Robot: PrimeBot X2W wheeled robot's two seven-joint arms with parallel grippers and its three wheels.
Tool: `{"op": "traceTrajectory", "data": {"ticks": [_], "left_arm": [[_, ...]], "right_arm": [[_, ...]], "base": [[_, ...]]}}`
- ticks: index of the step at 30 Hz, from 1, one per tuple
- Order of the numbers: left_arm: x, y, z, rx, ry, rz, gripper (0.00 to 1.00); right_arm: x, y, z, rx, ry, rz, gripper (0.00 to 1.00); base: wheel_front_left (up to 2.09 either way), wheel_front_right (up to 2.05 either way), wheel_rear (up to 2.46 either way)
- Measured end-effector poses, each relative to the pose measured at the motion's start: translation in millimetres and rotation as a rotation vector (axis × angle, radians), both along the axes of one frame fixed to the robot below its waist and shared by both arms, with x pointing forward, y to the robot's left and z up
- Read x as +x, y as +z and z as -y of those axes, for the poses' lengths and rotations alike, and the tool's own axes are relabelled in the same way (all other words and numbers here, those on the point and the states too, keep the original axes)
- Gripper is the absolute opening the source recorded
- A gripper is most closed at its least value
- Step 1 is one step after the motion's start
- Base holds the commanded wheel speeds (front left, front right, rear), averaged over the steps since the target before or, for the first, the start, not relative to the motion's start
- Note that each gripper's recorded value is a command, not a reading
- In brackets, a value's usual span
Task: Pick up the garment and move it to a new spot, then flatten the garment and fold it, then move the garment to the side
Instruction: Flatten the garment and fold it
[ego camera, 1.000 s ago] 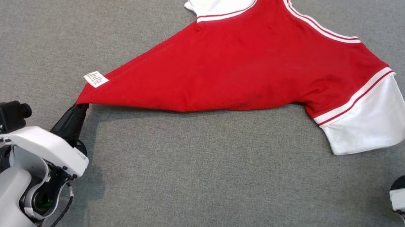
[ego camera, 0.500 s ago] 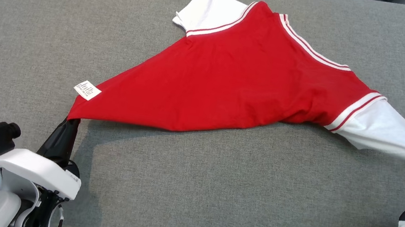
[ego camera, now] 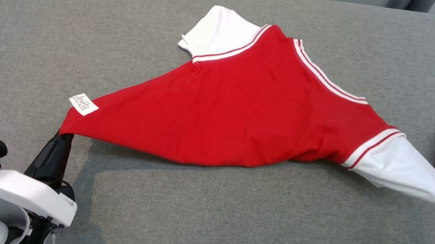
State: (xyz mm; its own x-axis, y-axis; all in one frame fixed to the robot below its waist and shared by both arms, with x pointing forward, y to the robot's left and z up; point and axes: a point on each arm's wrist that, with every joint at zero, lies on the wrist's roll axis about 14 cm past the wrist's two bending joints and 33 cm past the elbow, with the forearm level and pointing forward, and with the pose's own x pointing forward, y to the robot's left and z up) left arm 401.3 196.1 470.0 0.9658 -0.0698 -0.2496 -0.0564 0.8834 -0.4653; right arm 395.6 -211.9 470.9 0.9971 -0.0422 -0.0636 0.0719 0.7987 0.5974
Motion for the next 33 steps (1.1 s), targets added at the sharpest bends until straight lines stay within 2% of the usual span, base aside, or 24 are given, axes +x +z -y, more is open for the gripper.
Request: {"op": "traceTrajectory", "data": {"ticks": [13,25,26,27,28,30,33], "left_arm": [[1.0,0.8,7.6,0.003,-0.005,0.0,0.0],[11.5,6.5,18.2,0.007,-0.037,0.018,0.0],[11.9,6.3,19.1,0.006,-0.04,0.017,0.0],[12.3,6.3,19.3,0.007,-0.038,0.016,0.0],[12.4,6.9,19.8,0.007,-0.038,0.017,0.0],[12.0,8.5,20.3,0.007,-0.04,0.021,0.0],[7.2,8.6,18.9,0.008,-0.037,0.018,0.0]], "right_arm": [[-60.7,-21.8,32.9,-0.003,-0.133,-0.129,0.0],[-101.1,-59.8,36.3,0.088,-0.213,-0.239,0.0],[-103.3,-61.7,37.2,0.094,-0.222,-0.243,0.05],[-104.8,-63.0,37.7,0.097,-0.226,-0.247,0.47],[-105.4,-62.9,38.8,0.096,-0.231,-0.245,1.0],[-105.5,-59.4,44.9,0.084,-0.249,-0.23,1.0],[-100.7,-41.0,66.1,0.003,-0.285,-0.173,1.0]], "base": [[0.0,0.0,0.0],[0.0,0.0,0.0],[0.0,0.0,0.0],[0.0,0.0,0.0],[0.0,0.0,0.0],[0.0,0.0,0.0],[0.0,0.0,0.0]]}}
